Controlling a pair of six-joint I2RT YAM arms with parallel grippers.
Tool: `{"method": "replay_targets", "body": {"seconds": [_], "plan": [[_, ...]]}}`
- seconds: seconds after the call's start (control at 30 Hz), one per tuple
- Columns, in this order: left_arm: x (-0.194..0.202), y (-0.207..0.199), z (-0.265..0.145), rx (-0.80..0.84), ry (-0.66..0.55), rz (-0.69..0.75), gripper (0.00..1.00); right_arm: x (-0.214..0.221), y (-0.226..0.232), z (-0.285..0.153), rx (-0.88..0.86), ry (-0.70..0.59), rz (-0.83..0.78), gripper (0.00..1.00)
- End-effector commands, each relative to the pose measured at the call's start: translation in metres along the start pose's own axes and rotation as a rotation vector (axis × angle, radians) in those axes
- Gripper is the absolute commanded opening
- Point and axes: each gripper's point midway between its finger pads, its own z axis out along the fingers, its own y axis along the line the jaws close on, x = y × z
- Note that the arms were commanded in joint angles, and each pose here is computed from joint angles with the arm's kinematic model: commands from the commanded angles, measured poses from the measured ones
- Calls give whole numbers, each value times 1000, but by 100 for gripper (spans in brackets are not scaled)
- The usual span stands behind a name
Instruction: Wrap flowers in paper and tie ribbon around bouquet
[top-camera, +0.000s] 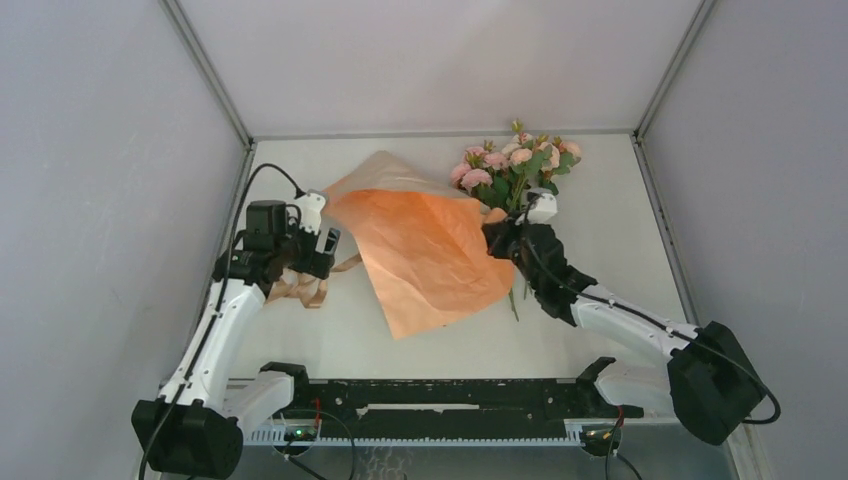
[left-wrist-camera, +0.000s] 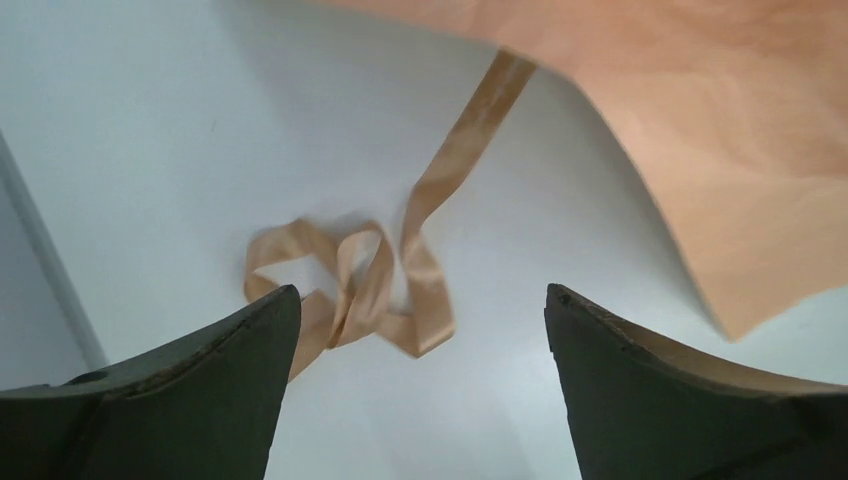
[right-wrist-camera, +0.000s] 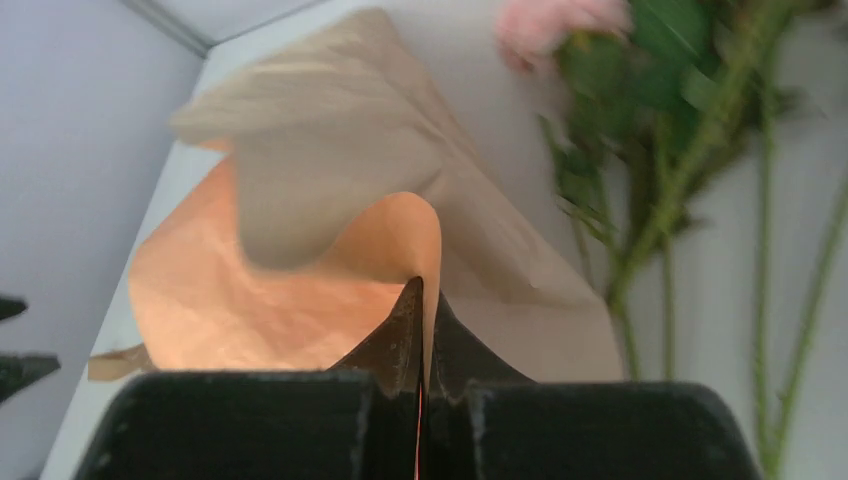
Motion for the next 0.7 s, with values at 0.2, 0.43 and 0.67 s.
{"method": "replay_targets", "body": {"seconds": [0.2,0.43,0.67], "plan": [[27,-1,19,54,108,109,88,18,-67,-10,47,183,396,0],[6,-15,42,107,108,81,82,24,-91,-8,21,270,352,0],[62,41,59,-105,349,324,67,18,-86,-5,-11,311,250,0]]}}
